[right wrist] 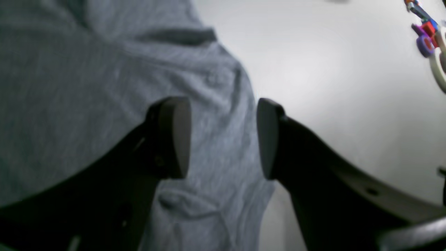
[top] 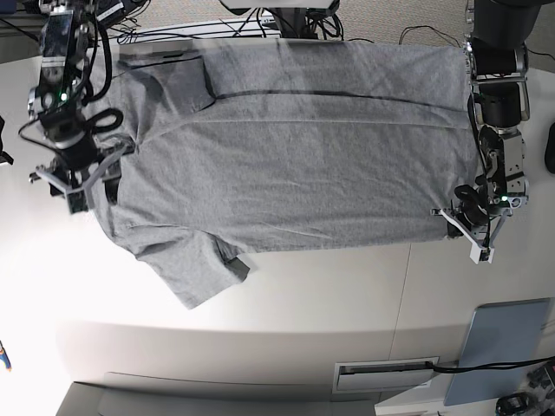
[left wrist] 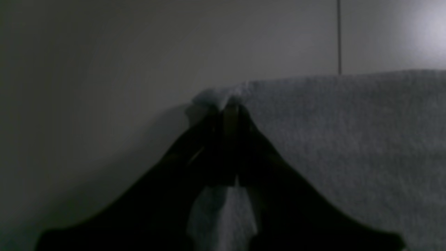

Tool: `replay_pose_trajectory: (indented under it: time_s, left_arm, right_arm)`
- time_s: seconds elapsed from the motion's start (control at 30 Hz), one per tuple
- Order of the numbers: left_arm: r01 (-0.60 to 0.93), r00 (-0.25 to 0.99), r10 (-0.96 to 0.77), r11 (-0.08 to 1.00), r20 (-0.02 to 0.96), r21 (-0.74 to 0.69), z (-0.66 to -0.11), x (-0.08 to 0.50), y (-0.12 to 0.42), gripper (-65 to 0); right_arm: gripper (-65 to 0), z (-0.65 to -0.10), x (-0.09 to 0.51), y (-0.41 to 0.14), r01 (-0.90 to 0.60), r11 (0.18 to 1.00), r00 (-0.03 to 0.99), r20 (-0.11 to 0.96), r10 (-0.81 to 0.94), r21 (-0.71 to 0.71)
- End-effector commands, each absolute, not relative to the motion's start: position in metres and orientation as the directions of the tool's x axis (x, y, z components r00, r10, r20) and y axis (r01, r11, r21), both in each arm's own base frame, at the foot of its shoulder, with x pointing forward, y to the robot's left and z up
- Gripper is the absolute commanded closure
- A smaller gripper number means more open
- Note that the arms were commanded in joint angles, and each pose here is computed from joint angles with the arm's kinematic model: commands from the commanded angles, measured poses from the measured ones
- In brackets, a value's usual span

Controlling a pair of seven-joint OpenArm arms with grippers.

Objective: Fold the T-shirt properly
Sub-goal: 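Reach both grippers across the shirt and grasp its opposite side edge, then lift the opposite edge with both grippers and fold it onto the first fold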

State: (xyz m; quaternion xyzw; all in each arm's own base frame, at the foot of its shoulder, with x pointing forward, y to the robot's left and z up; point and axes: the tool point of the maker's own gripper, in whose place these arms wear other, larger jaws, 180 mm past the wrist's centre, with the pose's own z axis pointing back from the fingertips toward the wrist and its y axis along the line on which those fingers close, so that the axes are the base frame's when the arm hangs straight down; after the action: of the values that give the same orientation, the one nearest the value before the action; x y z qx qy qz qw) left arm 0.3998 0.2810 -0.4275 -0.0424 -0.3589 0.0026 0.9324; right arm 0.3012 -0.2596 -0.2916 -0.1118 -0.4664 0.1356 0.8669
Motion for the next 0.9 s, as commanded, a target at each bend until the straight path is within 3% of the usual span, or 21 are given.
replay_pose_trajectory:
  time_s: [0.0, 0.33, 0.53, 0.87]
  left_arm:
    - [0.031, 0.754, 0.017, 0.998, 0.657, -0.062, -0.423, 0.401, 0.286, 0.0]
    - [0.033, 0.759, 0.018, 0.997, 0.651, -0.067, -0.425, 0.4, 0.283, 0.0]
    - [0.037, 0.759, 0.021, 0.997, 0.651, -0.075, -0.426, 0.401, 0.279, 0.0]
    - [0.036, 0.766, 0.02, 0.997, 0.643, -0.074, -0.427, 0.399, 0.279, 0.0]
  right_arm:
    - [-30.2, -0.28, 0.312, -0.267, -0.107, 0.936, 0.496, 0.798, 0.344, -0.336]
    - [-30.2, -0.305, 0.386, -0.305, -0.07, 0.977, 0.586, 0.784, 0.205, -0.204]
    - [-30.2, -0.333, 0.428, -0.293, -0.146, 0.978, 0.679, 0.705, 0.206, -0.146]
    - [-30.2, -0.367, 0.449, -0.297, -0.178, 0.969, 0.792, 0.56, 0.244, -0.17]
